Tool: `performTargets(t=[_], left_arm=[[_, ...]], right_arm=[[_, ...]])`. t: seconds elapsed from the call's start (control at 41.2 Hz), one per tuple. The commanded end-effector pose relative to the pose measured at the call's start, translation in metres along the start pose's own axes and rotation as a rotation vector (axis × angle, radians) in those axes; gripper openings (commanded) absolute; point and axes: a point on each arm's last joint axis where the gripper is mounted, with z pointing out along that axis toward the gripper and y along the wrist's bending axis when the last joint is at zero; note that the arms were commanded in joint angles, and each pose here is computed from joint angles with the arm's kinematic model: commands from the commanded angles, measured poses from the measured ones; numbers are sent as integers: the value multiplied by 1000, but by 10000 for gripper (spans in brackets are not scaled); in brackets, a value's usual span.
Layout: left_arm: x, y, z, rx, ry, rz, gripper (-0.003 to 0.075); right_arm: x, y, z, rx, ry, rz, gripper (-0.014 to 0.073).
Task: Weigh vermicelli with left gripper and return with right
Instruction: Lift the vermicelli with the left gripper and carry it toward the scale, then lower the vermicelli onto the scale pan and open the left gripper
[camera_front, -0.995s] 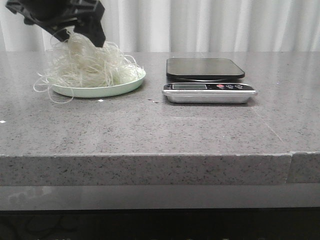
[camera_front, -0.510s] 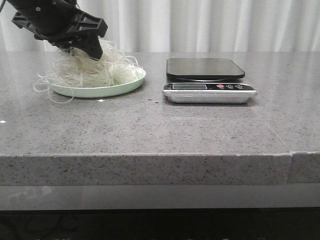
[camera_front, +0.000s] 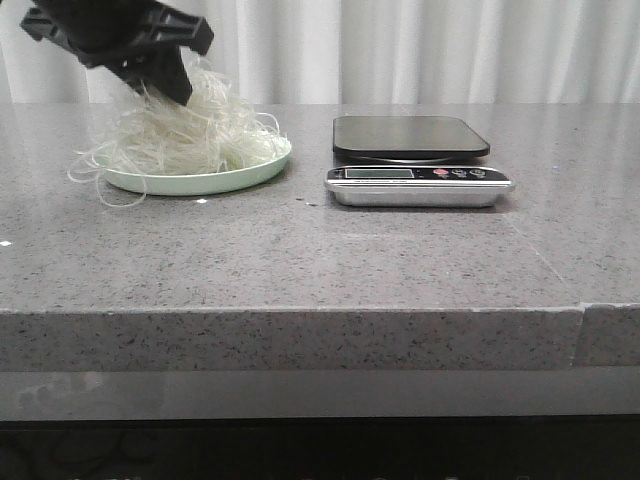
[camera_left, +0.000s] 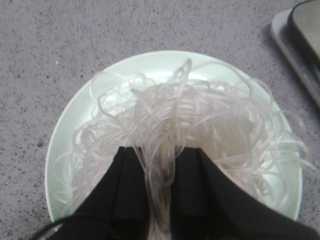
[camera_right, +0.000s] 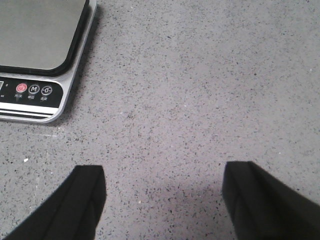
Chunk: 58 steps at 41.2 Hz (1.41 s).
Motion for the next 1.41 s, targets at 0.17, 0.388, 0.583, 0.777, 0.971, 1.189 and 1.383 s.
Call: performTargets(t=[0.17, 0.388, 0.583, 0.777, 0.971, 1.189, 1.383], left_arm=[[-61, -17, -69, 36, -257, 22, 141], [-90, -51, -94, 108, -426, 72, 141], [-102, -85, -102, 179, -536, 123, 141], [-114, -113, -84, 230, -557, 146, 141], [-121, -134, -52, 256, -547, 160, 141], [-113, -143, -13, 260, -490, 161, 149], [-108, -146, -5, 263, -457, 167, 346]], right_arm=[[-11, -1, -6, 4, -80, 0, 588], [-11, -1, -6, 4, -81, 0, 588], [-11, -1, -6, 4, -81, 0, 588], [-11, -1, -6, 4, -81, 0, 588], [-11, -1, -6, 4, -81, 0, 588], [-11, -1, -6, 4, -81, 0, 588], [-11, -1, -6, 4, -80, 0, 588]])
